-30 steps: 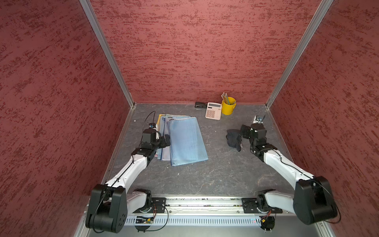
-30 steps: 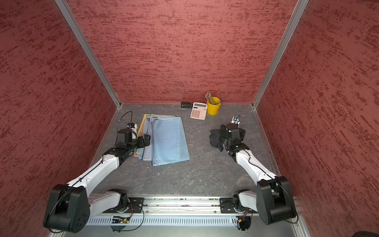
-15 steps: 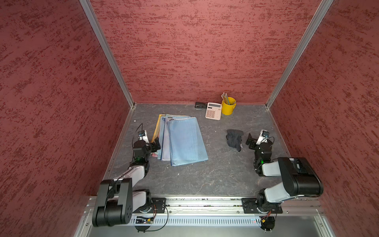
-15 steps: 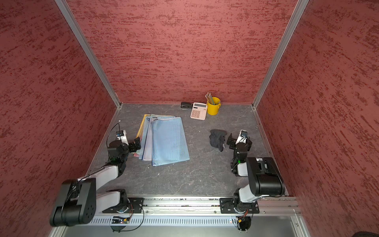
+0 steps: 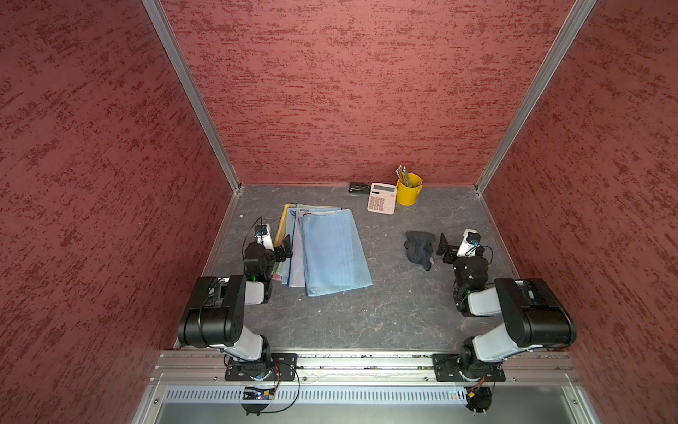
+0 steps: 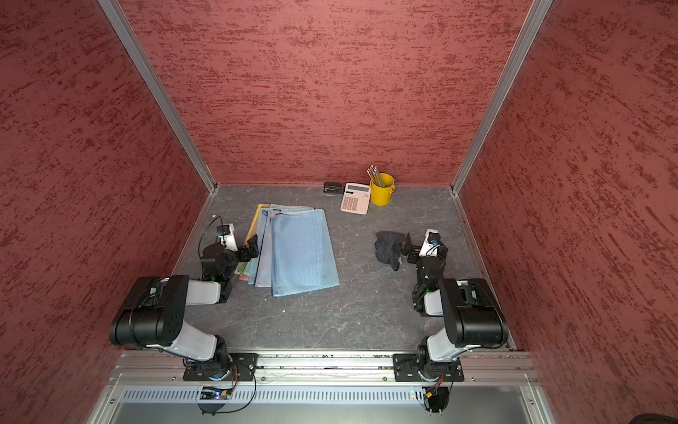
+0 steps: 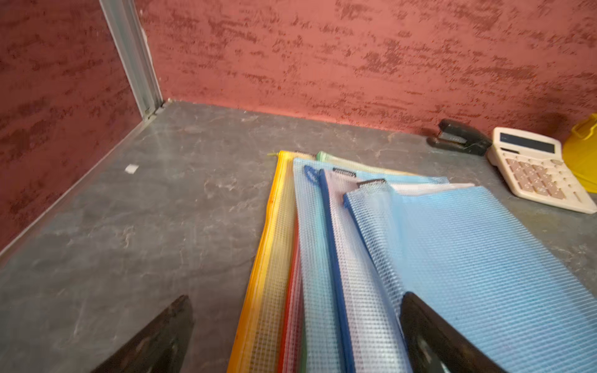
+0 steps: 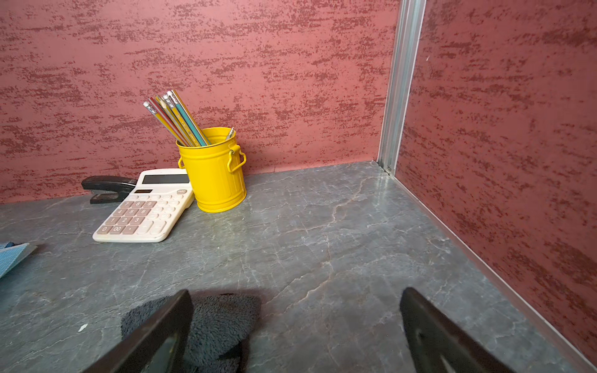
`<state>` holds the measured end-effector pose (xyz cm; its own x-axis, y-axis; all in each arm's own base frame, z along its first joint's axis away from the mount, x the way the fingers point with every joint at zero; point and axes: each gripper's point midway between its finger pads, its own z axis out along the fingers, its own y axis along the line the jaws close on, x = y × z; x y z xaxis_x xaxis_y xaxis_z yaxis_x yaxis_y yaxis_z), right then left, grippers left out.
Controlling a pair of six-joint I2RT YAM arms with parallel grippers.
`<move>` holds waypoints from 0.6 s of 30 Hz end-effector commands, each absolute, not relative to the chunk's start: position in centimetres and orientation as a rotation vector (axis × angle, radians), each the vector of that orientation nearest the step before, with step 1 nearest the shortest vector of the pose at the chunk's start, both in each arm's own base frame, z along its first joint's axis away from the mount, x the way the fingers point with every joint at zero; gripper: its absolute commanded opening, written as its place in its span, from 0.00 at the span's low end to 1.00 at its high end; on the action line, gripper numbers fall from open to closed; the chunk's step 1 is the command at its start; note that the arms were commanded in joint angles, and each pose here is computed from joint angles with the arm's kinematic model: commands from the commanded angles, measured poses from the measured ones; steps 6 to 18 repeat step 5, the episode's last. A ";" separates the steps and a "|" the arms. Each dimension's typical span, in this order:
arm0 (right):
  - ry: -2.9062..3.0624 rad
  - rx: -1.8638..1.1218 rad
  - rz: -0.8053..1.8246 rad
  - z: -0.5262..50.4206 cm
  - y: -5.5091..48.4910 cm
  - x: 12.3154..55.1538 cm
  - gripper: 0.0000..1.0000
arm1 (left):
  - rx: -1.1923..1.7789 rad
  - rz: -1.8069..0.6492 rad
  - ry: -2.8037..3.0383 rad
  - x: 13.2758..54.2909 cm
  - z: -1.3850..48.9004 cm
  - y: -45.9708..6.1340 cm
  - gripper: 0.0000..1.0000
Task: Wipe the document bag
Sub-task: Reset both arms
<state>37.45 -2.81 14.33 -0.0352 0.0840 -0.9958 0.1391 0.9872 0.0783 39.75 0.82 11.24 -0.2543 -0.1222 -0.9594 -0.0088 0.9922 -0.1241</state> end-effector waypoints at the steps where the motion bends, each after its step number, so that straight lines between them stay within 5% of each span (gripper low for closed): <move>1: 1.575 0.146 -0.035 15.3 -2.5 37.7 0.99 | -0.051 -0.097 1.823 40.1 11.5 0.3 1.00; 18: 1.567 0.149 -0.035 15.4 -2.5 37.5 0.99 | -0.049 -0.101 1.839 40.1 11.4 0.3 1.00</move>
